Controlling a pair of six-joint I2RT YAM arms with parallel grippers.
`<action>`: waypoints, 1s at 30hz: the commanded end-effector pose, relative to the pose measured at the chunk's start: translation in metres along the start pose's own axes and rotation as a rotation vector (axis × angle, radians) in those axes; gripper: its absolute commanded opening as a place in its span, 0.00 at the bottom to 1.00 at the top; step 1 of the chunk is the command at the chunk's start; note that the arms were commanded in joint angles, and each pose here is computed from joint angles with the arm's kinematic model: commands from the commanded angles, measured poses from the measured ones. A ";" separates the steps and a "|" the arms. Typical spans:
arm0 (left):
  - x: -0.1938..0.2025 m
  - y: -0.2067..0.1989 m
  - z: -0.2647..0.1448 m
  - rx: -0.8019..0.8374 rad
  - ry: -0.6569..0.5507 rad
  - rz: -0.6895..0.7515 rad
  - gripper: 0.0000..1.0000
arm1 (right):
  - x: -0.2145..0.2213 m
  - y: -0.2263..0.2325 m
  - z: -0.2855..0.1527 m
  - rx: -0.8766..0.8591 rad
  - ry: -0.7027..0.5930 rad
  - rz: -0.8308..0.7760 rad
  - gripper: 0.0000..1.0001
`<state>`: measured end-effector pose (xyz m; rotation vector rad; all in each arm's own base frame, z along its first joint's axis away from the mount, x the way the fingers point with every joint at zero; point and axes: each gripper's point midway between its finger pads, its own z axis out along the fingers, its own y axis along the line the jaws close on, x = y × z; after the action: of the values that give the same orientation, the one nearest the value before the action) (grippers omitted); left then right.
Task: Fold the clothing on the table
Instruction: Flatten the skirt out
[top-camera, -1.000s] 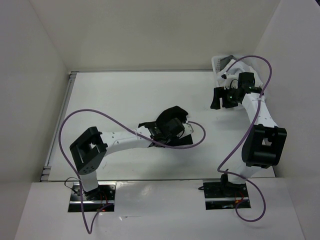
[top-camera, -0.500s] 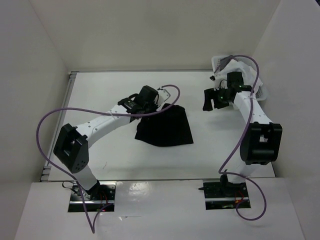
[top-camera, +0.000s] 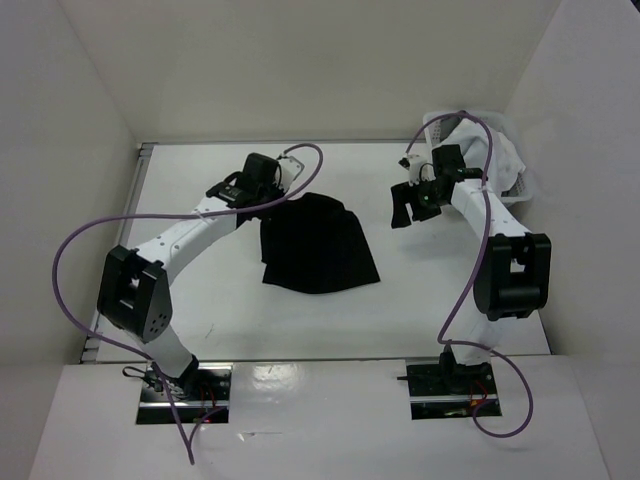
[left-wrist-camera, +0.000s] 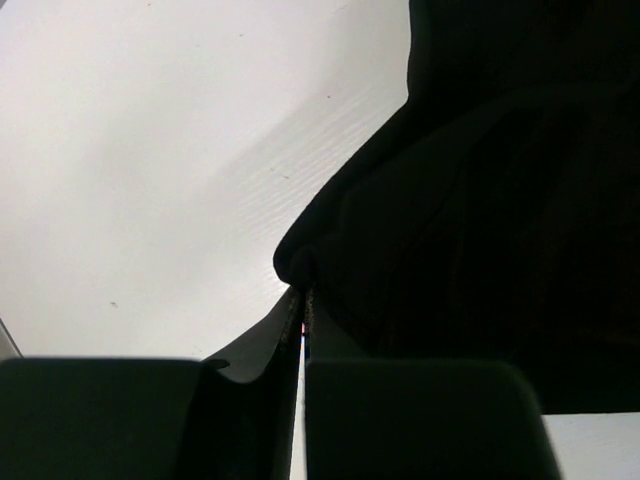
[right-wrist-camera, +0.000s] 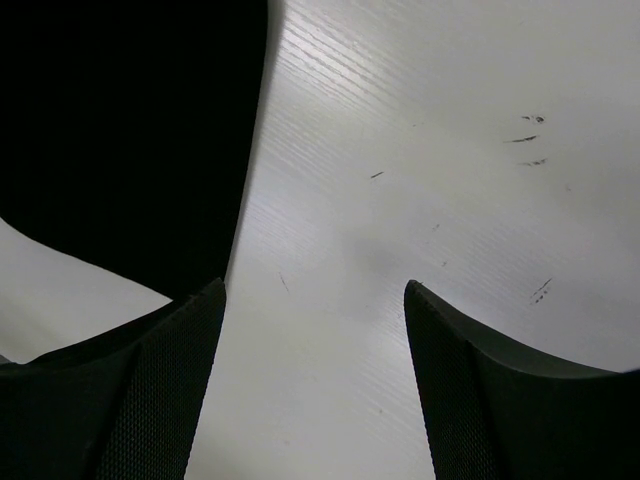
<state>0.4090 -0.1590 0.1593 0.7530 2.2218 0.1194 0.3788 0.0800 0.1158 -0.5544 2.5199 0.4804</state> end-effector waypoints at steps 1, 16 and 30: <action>-0.030 0.018 0.007 -0.026 -0.083 -0.009 0.04 | -0.014 0.003 -0.005 -0.011 -0.025 -0.029 0.76; -0.079 0.121 0.048 -0.135 -0.182 -0.172 0.68 | 0.008 -0.005 0.002 0.032 0.035 -0.008 0.76; -0.008 0.140 0.021 -0.030 -0.078 -0.375 1.00 | -0.029 0.031 0.021 0.020 0.031 -0.123 0.78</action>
<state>0.5244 -0.0378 0.1660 0.2961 2.2611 0.0473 0.3871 0.0873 0.1140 -0.5906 2.5399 0.4133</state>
